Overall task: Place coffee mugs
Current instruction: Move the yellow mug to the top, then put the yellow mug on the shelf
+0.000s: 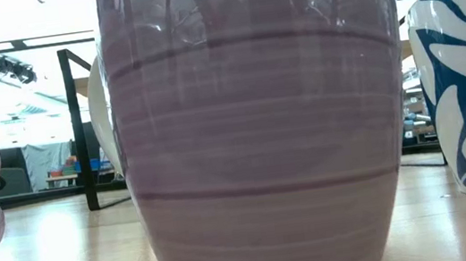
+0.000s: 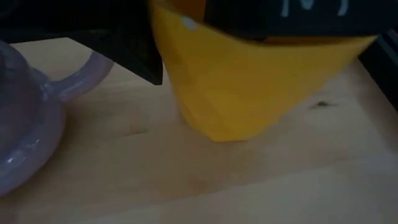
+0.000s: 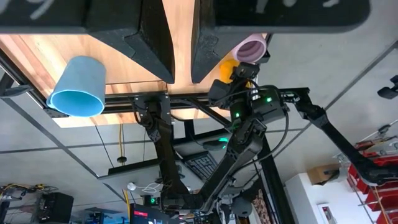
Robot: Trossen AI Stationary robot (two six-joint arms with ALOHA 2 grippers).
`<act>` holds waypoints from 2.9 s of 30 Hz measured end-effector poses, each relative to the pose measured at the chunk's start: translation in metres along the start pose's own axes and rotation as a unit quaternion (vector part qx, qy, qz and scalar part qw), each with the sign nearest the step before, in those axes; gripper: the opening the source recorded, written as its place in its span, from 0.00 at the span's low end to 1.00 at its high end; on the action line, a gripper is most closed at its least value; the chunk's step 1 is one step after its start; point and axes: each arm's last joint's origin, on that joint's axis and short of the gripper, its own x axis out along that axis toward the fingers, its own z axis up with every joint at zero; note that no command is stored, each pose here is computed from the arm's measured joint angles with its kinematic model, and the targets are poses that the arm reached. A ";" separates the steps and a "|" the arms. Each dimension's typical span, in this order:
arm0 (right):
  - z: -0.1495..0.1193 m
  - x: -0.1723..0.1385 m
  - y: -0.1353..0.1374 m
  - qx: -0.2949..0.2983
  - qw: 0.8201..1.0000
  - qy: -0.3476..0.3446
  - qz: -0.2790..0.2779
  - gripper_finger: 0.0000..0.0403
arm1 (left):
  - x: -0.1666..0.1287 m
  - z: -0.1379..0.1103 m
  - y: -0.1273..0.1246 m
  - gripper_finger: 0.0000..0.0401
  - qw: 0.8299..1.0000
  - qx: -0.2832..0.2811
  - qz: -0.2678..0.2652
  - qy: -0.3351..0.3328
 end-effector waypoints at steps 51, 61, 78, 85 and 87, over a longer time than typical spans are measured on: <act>0.000 -0.001 0.005 -0.006 1.000 0.002 0.027 0.15 | -0.027 0.111 -0.055 0.42 0.994 -0.030 -0.072 -0.075; 0.000 -0.001 0.005 -0.012 1.000 0.002 0.027 0.15 | -0.057 0.109 -0.045 0.43 0.992 0.069 -0.100 -0.032; 0.000 -0.001 0.002 0.000 1.000 -0.006 -0.021 0.15 | -0.098 0.101 -0.024 0.43 0.816 0.554 -0.168 0.006; 0.000 -0.001 0.000 0.019 0.998 -0.014 -0.062 0.15 | -0.094 0.087 -0.014 0.43 0.665 0.735 -0.135 -0.018; 0.000 -0.001 -0.001 0.024 0.997 -0.016 -0.071 0.15 | -0.093 0.083 -0.012 0.43 0.632 0.765 -0.117 -0.036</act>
